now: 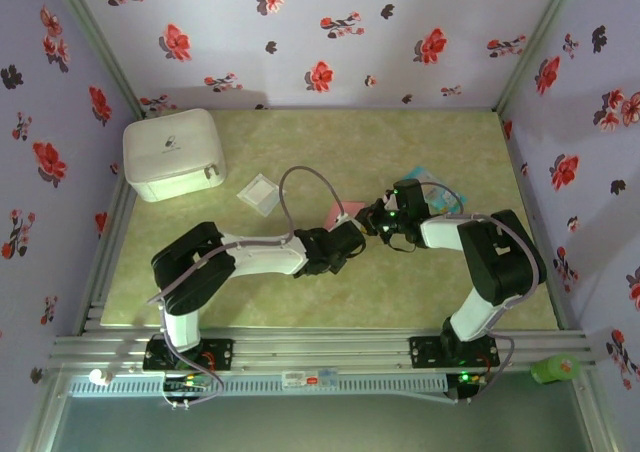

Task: Fold a paper plane with a square sheet of paper (pick it up from the middle)
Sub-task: Fold the wing for the fifth time at the center of the table.

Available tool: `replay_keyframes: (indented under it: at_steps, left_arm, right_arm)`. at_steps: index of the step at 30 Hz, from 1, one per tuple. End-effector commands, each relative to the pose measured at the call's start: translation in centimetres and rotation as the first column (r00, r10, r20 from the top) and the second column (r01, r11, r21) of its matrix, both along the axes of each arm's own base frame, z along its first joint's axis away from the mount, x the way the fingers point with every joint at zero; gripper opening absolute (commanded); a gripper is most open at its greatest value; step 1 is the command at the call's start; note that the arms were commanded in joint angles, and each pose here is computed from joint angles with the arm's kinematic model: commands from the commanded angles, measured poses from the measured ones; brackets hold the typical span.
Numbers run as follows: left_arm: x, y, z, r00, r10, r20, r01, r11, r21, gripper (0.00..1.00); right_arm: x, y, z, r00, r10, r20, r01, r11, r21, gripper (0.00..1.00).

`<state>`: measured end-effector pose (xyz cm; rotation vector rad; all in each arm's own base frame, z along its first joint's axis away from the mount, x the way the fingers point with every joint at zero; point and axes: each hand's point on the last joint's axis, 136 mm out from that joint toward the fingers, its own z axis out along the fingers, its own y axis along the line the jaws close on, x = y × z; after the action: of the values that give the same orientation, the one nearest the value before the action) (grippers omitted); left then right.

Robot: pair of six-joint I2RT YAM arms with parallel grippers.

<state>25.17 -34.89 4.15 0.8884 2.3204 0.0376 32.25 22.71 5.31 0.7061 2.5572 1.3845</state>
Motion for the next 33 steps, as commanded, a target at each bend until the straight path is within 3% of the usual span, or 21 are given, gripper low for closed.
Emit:
replay_keyframes:
  at_steps: [1, 15, 25, 33]
  left_arm:
    - [0.20, 0.13, -0.35, 1.000, 0.000, 0.021, -0.001, 0.999, 0.046, 0.46]
    - [0.26, 0.26, -0.54, 1.000, 0.013, 0.026, -0.014, 0.999, 0.040, 0.22]
    - [0.42, 0.85, -0.33, 0.999, 0.009, 0.049, -0.012, 0.998, 0.058, 0.34]
    - [0.50, 0.93, -0.25, 0.998, 0.004, 0.058, -0.008, 0.998, 0.069, 0.26]
  right_arm:
    - [0.83, 0.32, 1.56, 0.999, -0.014, 0.037, 0.013, 1.000, 0.009, 0.03]
    - [0.76, 0.27, 1.62, 0.999, -0.013, 0.038, 0.013, 1.000, 0.005, 0.04]
    - [0.81, 0.21, 2.09, 0.999, -0.012, 0.048, 0.012, 1.000, 0.002, 0.02]
    - [0.69, 0.22, 1.93, 0.999, -0.009, 0.044, 0.009, 1.000, -0.002, 0.02]
